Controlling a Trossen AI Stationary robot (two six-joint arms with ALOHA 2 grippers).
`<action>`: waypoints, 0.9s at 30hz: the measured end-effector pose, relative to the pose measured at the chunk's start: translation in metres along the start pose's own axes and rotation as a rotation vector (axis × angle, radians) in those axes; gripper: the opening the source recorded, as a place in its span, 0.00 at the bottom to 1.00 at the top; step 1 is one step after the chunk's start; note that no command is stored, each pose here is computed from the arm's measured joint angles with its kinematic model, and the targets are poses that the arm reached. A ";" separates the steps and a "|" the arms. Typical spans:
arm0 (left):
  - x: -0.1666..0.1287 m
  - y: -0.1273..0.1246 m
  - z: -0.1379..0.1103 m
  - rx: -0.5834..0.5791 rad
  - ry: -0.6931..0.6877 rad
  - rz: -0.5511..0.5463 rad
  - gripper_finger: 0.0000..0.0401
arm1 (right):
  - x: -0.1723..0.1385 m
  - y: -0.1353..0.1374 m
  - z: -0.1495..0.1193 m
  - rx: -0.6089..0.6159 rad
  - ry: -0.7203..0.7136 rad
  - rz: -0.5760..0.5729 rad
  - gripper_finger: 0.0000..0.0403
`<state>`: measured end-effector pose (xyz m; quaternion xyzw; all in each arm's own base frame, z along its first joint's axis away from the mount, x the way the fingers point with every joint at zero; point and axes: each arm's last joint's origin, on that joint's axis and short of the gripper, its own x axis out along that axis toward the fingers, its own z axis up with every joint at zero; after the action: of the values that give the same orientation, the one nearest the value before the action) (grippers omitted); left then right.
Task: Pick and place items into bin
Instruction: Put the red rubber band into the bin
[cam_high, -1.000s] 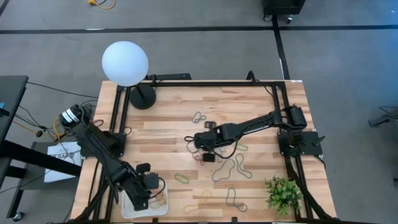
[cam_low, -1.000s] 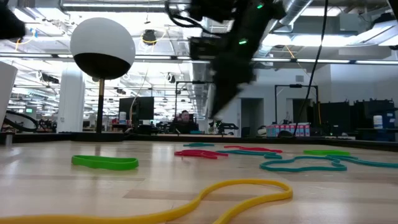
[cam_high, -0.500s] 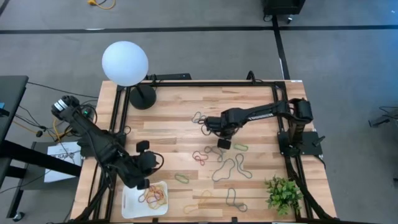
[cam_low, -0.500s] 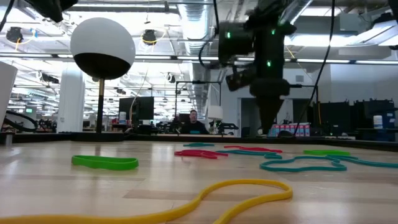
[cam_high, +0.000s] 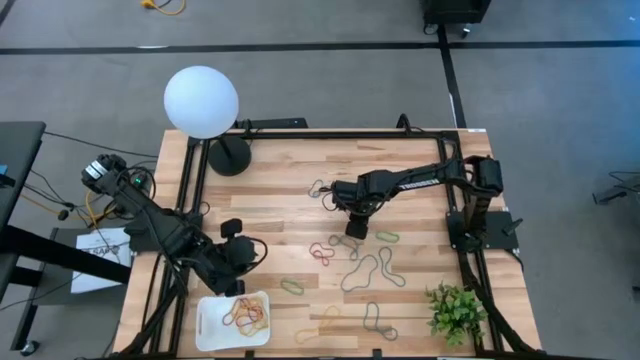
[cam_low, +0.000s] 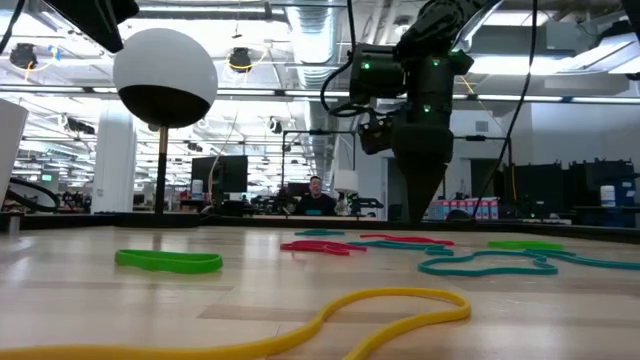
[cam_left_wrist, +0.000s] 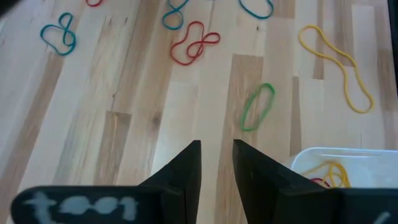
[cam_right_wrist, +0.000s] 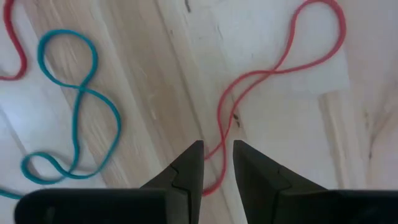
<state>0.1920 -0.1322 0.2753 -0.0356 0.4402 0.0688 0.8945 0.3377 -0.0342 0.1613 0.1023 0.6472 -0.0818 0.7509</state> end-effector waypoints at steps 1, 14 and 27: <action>0.000 0.000 0.000 0.000 0.000 0.000 0.20 | 0.000 0.000 0.000 0.010 0.000 -0.002 0.20; 0.000 0.000 0.000 -0.020 -0.003 0.000 0.20 | 0.038 0.000 0.004 -0.005 0.077 -0.054 0.20; 0.001 0.003 0.003 -0.052 -0.057 0.065 0.20 | 0.023 0.010 0.007 -0.035 -0.011 -0.051 0.02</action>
<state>0.1938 -0.1291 0.2764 -0.0427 0.4137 0.1103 0.9027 0.3500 -0.0261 0.1404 0.0723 0.6470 -0.0904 0.7537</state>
